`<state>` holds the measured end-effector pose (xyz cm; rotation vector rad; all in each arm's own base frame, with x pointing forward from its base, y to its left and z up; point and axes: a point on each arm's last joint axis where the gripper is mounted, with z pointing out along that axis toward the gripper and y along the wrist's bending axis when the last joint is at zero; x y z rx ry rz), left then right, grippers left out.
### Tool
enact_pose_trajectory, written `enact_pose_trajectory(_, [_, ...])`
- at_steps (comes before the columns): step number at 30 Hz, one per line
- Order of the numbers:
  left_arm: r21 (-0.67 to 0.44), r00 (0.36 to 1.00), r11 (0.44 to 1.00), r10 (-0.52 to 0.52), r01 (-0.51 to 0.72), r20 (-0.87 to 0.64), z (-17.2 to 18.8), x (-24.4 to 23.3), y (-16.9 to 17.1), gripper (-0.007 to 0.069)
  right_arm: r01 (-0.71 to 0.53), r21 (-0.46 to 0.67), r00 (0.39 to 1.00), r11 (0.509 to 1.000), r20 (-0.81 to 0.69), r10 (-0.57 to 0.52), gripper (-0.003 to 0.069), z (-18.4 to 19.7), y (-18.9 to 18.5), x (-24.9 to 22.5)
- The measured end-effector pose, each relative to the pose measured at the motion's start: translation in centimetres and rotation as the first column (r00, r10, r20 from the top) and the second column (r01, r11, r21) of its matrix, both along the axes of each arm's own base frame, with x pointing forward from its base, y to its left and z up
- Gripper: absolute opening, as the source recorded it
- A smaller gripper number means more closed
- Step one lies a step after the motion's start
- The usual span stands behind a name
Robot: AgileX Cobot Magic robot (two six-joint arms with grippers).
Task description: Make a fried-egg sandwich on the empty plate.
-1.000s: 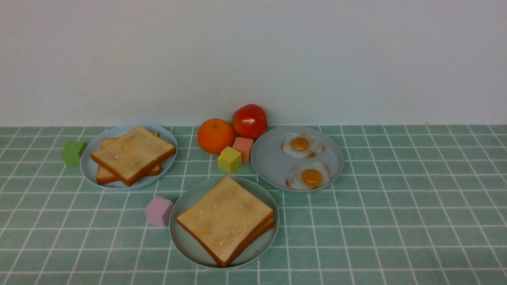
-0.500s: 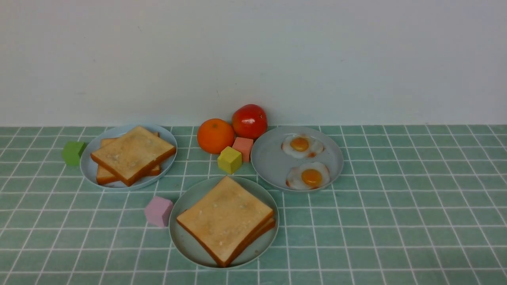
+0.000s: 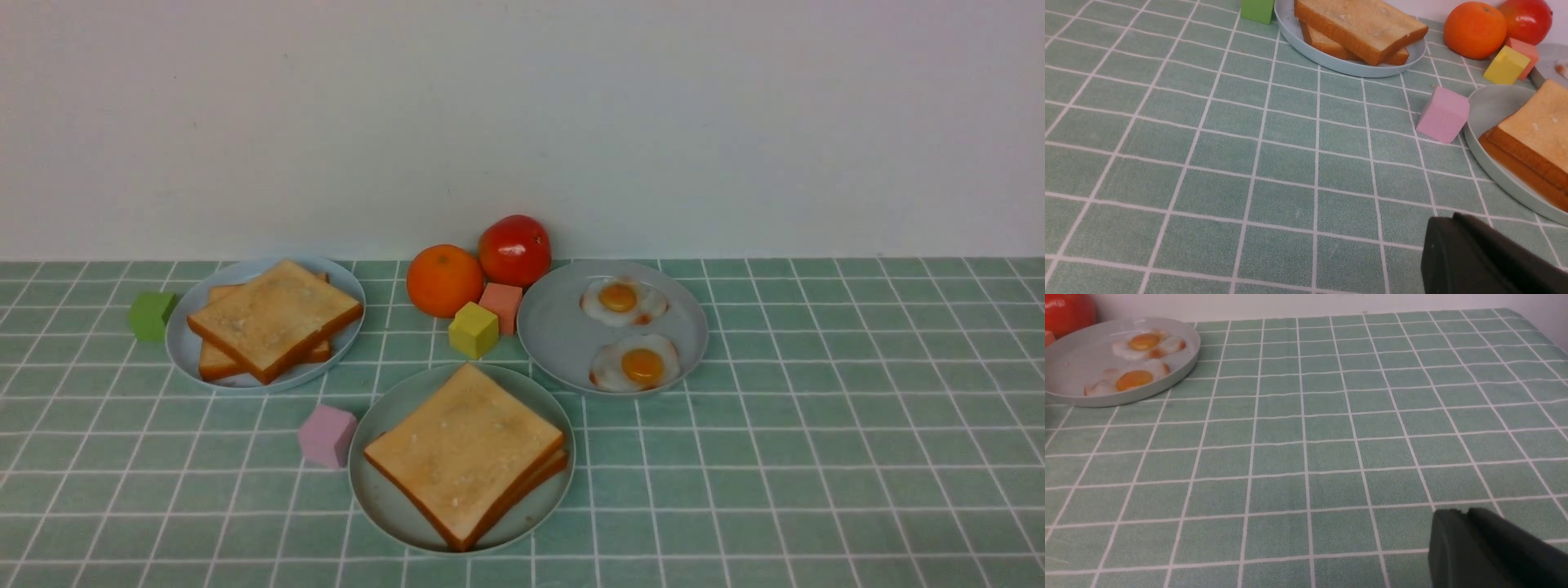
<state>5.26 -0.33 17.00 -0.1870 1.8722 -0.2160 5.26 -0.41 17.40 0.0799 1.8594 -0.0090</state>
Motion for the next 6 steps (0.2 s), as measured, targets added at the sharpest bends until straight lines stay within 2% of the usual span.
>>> enact_pose_trajectory(6, [0.0, 1.0, 1.0, 0.0, 0.0, 0.0, 0.0, 0.0, 0.0, 0.0003, 0.0, 0.0, 1.0, 1.0, 0.0, 0.0, 0.0068, 0.0, 0.0, 0.0])
